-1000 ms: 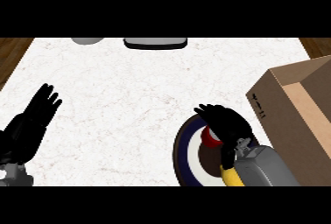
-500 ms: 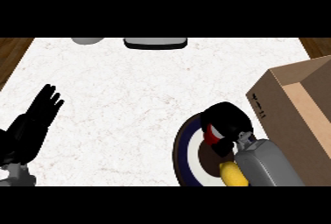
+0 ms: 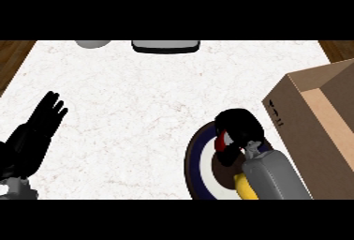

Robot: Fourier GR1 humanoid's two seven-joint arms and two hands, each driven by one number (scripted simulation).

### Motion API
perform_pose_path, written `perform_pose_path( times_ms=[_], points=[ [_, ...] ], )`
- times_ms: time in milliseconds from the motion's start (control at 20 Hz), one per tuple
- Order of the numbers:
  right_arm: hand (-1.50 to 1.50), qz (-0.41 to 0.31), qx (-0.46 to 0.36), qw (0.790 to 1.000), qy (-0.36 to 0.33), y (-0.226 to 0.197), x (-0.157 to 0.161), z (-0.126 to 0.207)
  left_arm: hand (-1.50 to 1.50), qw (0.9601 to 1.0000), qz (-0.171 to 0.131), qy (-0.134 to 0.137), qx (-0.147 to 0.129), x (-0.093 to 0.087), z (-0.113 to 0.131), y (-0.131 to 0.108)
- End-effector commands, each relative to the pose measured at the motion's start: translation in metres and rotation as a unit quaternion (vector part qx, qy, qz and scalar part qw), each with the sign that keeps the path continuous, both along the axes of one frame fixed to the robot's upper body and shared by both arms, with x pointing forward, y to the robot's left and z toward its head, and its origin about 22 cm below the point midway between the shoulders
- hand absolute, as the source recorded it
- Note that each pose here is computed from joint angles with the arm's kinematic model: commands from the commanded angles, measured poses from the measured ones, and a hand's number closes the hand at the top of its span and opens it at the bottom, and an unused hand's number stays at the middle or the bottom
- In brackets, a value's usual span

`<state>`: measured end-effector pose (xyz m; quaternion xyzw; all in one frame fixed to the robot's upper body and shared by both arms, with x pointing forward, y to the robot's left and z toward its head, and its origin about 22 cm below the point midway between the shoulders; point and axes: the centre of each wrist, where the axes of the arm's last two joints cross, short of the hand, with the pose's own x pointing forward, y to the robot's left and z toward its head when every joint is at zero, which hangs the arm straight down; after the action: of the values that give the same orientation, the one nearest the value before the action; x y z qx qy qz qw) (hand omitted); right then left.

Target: Pick the can from the plate and place it in the cardboard box

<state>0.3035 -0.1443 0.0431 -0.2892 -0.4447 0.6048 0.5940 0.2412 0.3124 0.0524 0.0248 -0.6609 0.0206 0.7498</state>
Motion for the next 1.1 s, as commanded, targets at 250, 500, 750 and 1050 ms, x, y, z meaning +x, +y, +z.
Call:
perform_pose_path(
  times_ms=[250,500,750,1050],
  points=[
    [1.5,-0.237,-0.02,0.97,-0.042,0.003,0.001,-0.006,0.0,1.0,-0.001,0.006,-0.001,0.012,-0.002,0.011],
    [1.5,-0.241,-0.005,0.964,-0.114,0.027,-0.014,0.035,0.0,1.0,0.002,-0.006,0.002,-0.002,0.004,0.015],
    [1.5,-0.225,-0.004,0.952,-0.207,0.042,-0.026,0.091,0.0,1.0,0.005,-0.002,0.004,0.003,0.009,0.009],
    [1.5,-0.287,0.015,0.9,-0.329,0.054,-0.058,0.169,0.0,1.0,0.007,-0.002,0.004,0.001,0.013,0.005]
  ],
)
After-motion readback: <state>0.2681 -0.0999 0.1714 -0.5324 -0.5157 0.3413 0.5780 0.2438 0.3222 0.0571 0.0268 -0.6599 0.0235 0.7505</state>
